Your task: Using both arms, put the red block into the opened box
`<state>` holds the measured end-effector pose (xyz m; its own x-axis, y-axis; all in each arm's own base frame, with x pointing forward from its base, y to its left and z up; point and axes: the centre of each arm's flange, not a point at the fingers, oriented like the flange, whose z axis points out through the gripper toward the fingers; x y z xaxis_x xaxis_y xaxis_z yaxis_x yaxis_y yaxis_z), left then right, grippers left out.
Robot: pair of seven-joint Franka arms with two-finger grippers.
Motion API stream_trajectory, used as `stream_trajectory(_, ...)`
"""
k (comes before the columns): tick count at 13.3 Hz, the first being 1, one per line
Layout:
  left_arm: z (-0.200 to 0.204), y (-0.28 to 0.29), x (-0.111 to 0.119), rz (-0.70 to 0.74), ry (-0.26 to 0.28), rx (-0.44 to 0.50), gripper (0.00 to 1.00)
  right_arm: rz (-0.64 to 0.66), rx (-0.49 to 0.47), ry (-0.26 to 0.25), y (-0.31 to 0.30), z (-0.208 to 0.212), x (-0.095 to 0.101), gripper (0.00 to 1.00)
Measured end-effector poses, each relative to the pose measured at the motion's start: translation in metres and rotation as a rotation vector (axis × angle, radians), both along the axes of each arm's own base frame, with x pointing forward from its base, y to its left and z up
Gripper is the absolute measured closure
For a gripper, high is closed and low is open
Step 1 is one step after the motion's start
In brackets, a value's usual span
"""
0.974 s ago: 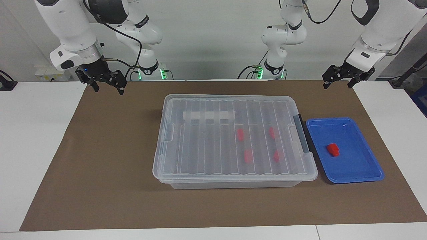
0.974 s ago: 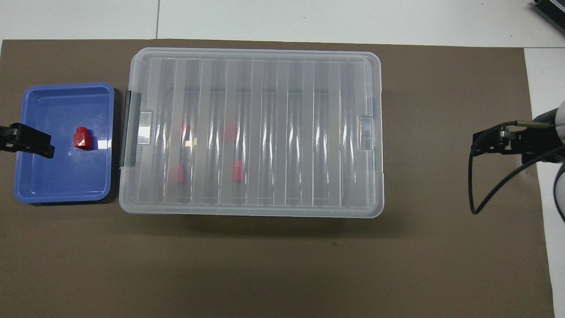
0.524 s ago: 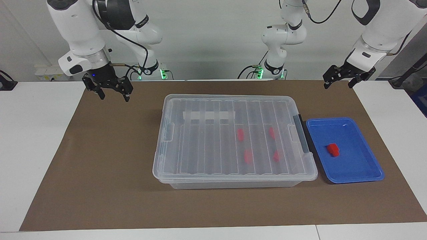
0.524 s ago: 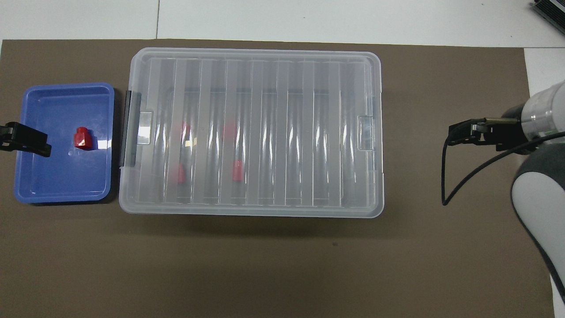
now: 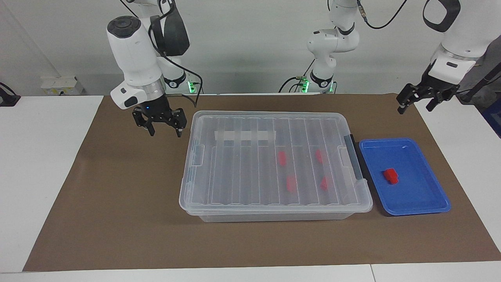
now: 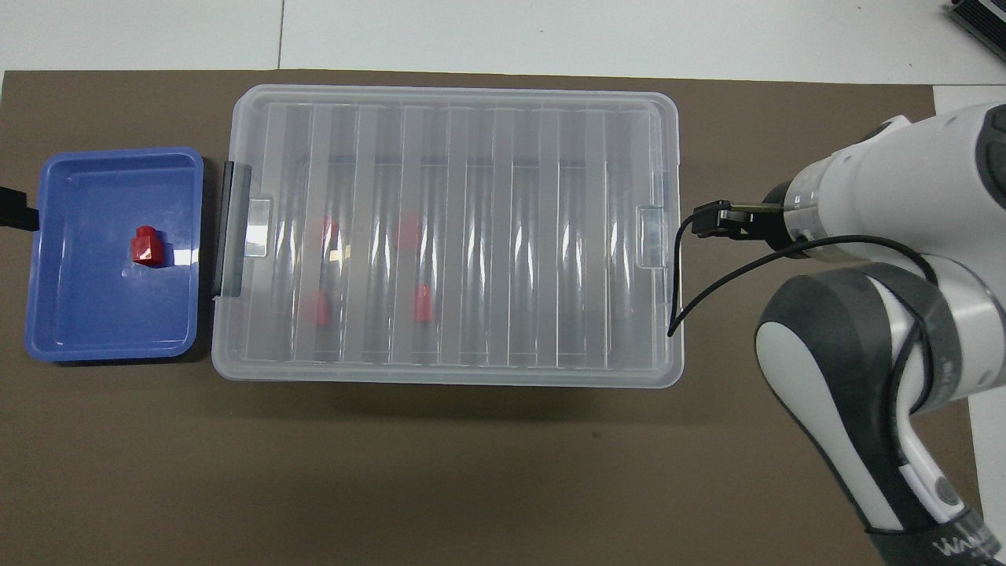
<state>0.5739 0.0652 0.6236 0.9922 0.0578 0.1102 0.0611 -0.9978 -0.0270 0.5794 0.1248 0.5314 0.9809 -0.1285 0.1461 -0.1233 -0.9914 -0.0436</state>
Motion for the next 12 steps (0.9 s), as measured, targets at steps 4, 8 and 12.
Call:
stream_trajectory(4, -0.063, 0.027, 0.013, 0.030, -0.103, 0.014, 0.00, 0.024, 0.005, -0.002, 0.019, -0.027, -0.001, 0.06)
stream_trajectory(8, -0.182, 0.019, 0.028, 0.006, -0.129, 0.018, 0.00, 0.045, -0.002, 0.033, 0.033, -0.046, -0.008, 0.07)
stream_trajectory(12, -0.270, 0.019, 0.033, -0.032, -0.092, 0.022, 0.00, 0.103, -0.021, 0.069, 0.027, -0.065, -0.013, 0.08)
